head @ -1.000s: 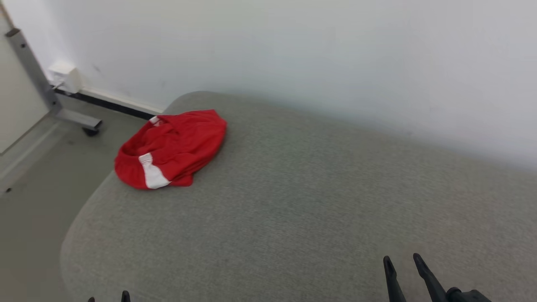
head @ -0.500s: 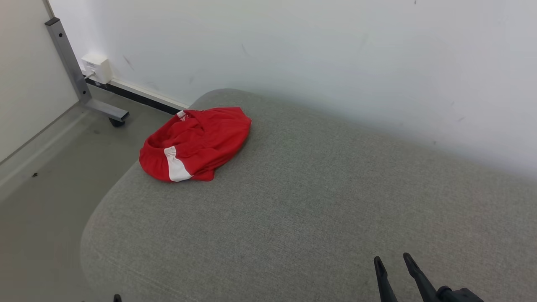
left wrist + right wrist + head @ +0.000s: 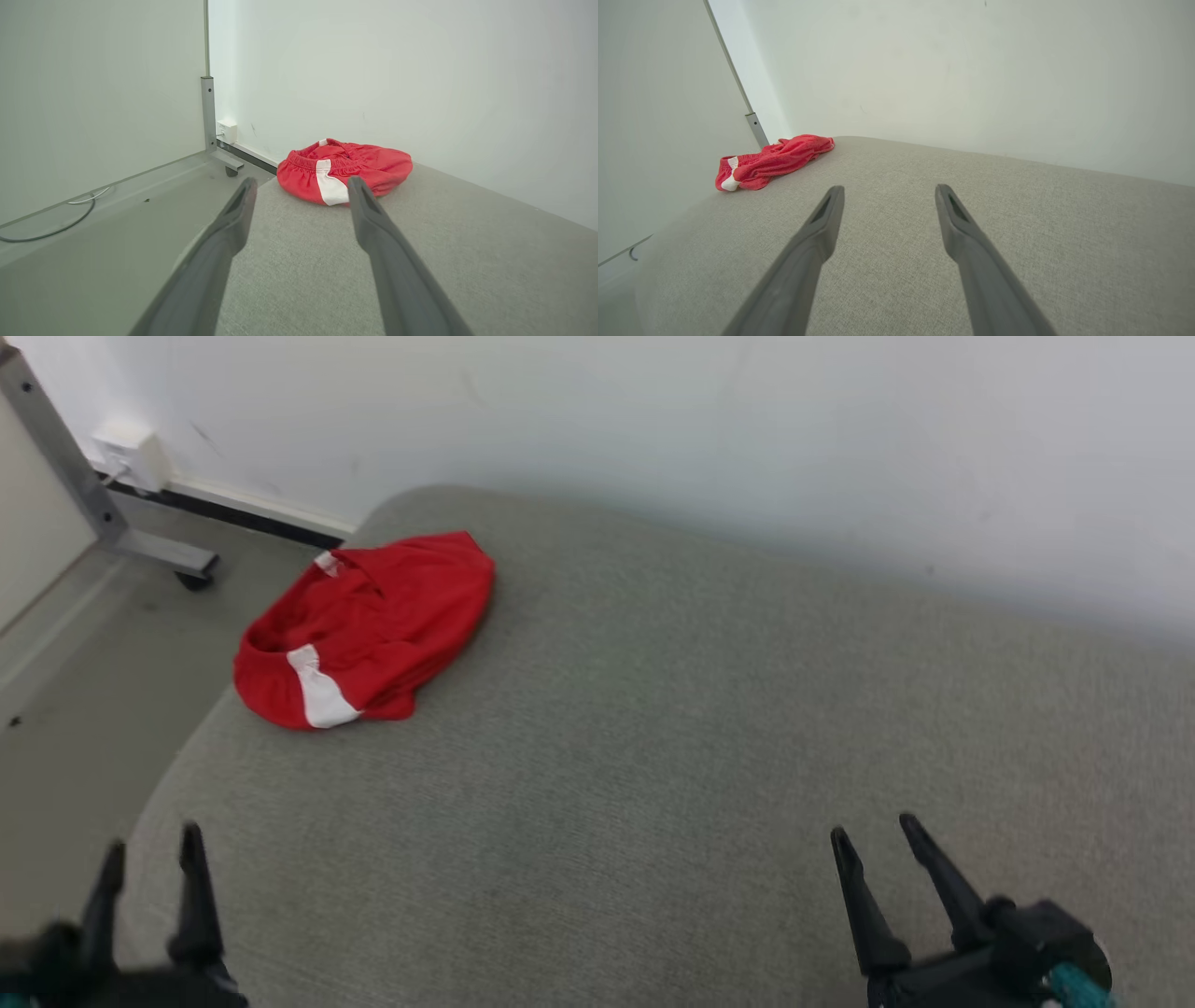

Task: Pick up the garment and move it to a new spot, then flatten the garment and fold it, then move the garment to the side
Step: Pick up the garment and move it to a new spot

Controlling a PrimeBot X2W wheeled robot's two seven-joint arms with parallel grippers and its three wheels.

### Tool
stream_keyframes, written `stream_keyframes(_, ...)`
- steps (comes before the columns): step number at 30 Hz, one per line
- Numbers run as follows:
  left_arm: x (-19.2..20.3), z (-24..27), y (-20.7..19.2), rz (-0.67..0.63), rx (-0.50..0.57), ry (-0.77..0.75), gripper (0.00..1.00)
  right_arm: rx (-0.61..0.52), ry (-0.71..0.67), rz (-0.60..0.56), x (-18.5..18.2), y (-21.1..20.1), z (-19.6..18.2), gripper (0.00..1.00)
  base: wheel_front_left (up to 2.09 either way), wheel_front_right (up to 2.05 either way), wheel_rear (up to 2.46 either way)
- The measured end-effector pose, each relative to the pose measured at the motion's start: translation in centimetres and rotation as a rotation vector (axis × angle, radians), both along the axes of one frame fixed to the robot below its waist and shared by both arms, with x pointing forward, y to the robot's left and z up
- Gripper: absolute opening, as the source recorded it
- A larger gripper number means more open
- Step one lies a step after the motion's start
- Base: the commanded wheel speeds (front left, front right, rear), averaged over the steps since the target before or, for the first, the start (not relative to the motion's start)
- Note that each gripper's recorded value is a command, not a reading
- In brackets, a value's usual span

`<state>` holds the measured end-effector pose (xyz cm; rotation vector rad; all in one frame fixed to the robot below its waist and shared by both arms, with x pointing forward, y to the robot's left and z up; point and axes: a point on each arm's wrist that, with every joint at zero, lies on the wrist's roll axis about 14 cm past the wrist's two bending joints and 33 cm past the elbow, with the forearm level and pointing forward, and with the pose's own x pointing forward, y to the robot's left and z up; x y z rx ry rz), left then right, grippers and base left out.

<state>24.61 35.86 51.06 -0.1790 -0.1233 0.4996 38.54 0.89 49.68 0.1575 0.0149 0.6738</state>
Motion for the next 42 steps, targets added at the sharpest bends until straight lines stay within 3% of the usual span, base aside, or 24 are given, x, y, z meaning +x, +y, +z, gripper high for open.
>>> stream_keyframes(3,3.6,1.0,1.6,-0.038,-0.016,0.042,1.00,0.004,-0.024,-0.003,1.6,-0.3,0.7,1.00,0.00,0.00,0.00)
stream_keyframes(5,6.8,0.0,3.2,-0.060,-0.088,0.158,1.00,0.006,-0.039,-0.026,3.2,-1.2,0.9,1.00,0.00,0.00,0.00)
stream_keyframes(10,12.7,0.7,5.3,-0.080,-0.223,0.207,1.00,0.011,-0.018,-0.077,5.4,-3.0,-0.4,1.00,0.00,0.00,0.00)
stream_keyframes(14,16.2,0.6,7.3,-0.058,-0.237,0.287,1.00,0.013,0.013,-0.120,6.6,-4.3,-2.2,1.00,0.00,0.00,0.00)
stream_keyframes(20,21.9,-2.5,6.8,-0.067,-0.390,0.407,1.00,0.017,0.070,-0.179,7.3,-6.1,-5.1,1.00,0.00,0.00,0.00)
stream_keyframes(22,23.5,-4.3,5.9,-0.075,-0.487,0.441,1.00,0.013,0.089,-0.196,7.4,-6.7,-6.0,1.00,0.00,0.00,0.00)
stream_keyframes(27,25.0,-9.8,3.2,-0.084,-0.641,0.627,1.00,-0.013,0.136,-0.257,7.2,-8.9,-8.2,1.00,0.00,0.00,0.00)
stream_keyframes(35,24.8,-14.9,0.8,-0.062,-0.718,0.818,1.00,-0.046,0.174,-0.339,6.7,-11.9,-9.9,1.00,0.00,0.00,0.00)
stream_keyframes(36,24.6,-15.3,0.6,-0.059,-0.725,0.841,0.73,-0.050,0.179,-0.346,6.6,-12.1,-10.0,1.00,0.00,0.00,0.00)
stream_keyframes(37,24.4,-15.5,0.3,-0.063,-0.728,0.858,0.03,-0.051,0.183,-0.352,6.5,-12.3,-10.1,1.00,0.00,0.00,0.00)
stream_keyframes(42,24.4,-14.7,-1.1,-0.115,-0.728,0.823,0.00,-0.052,0.181,-0.363,6.2,-12.6,-9.9,1.00,0.00,0.00,0.00)
